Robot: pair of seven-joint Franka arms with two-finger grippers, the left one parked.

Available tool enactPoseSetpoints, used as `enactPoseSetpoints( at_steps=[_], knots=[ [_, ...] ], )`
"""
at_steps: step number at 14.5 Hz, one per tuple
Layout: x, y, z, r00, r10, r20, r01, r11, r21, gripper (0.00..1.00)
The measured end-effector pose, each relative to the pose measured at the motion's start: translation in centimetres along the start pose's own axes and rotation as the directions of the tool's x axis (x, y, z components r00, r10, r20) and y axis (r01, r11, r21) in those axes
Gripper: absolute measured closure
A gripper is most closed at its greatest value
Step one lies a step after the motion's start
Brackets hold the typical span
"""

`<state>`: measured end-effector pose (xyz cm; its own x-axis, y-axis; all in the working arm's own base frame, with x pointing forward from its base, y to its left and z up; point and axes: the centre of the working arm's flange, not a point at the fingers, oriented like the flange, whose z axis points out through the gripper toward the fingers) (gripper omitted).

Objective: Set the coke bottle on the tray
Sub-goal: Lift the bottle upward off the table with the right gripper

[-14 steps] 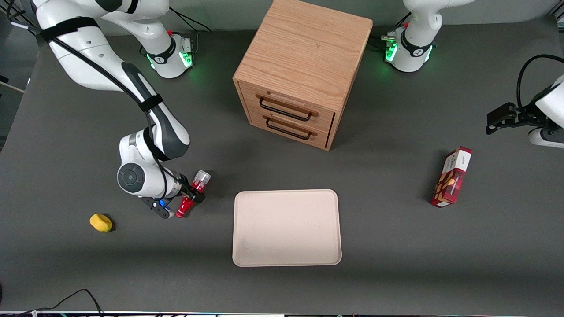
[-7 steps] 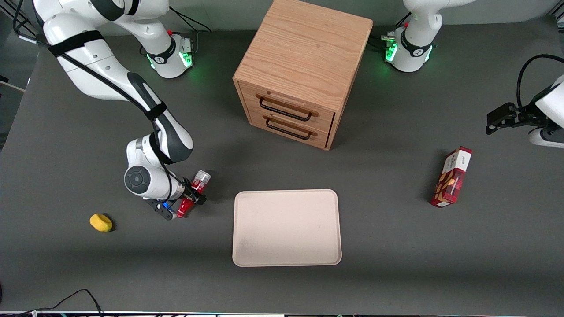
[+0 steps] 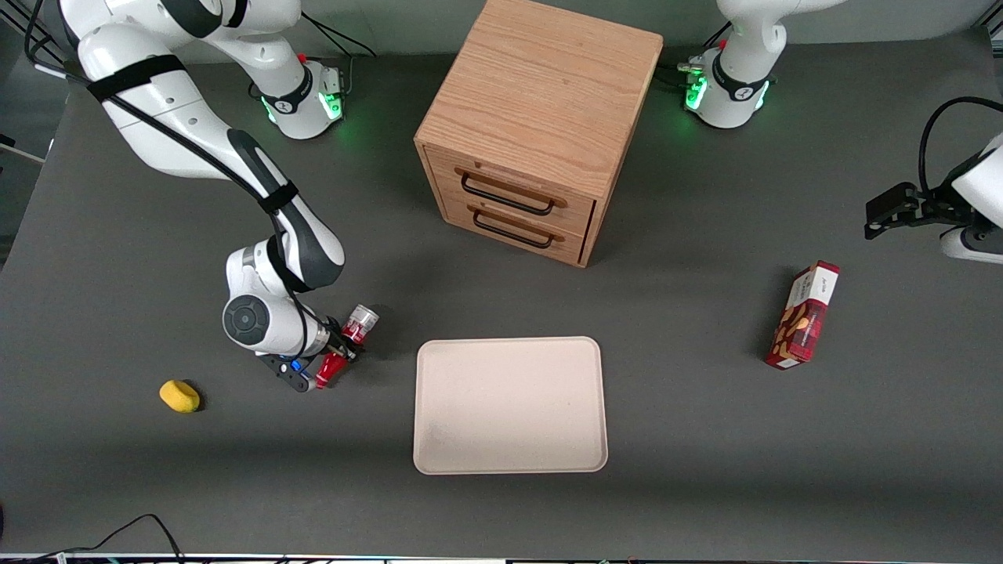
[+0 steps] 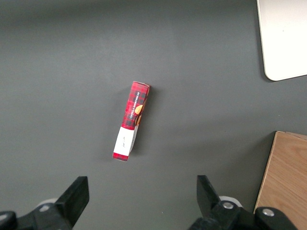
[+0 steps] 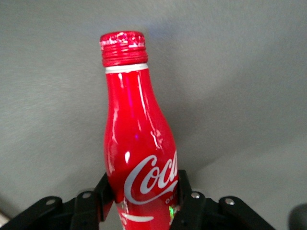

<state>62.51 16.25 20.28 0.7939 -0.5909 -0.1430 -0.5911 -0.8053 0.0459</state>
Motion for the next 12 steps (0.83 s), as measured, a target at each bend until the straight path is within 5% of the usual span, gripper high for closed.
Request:
enactPoseSetpoints(
  at_steps=[6,9,12],
  knots=[
    [-2.1,1.2,-20.7,0.97,-0.242,-0.008,0.241,0.968,-0.066,0.44],
    [-6.0,0.2,-31.3,0.938,-0.344,-0.043,0.343,0.939,-0.024,0.44],
    [-10.1,-2.1,-35.8,0.902,-0.423,-0.084,0.426,0.904,0.026,0.44]
  ],
)
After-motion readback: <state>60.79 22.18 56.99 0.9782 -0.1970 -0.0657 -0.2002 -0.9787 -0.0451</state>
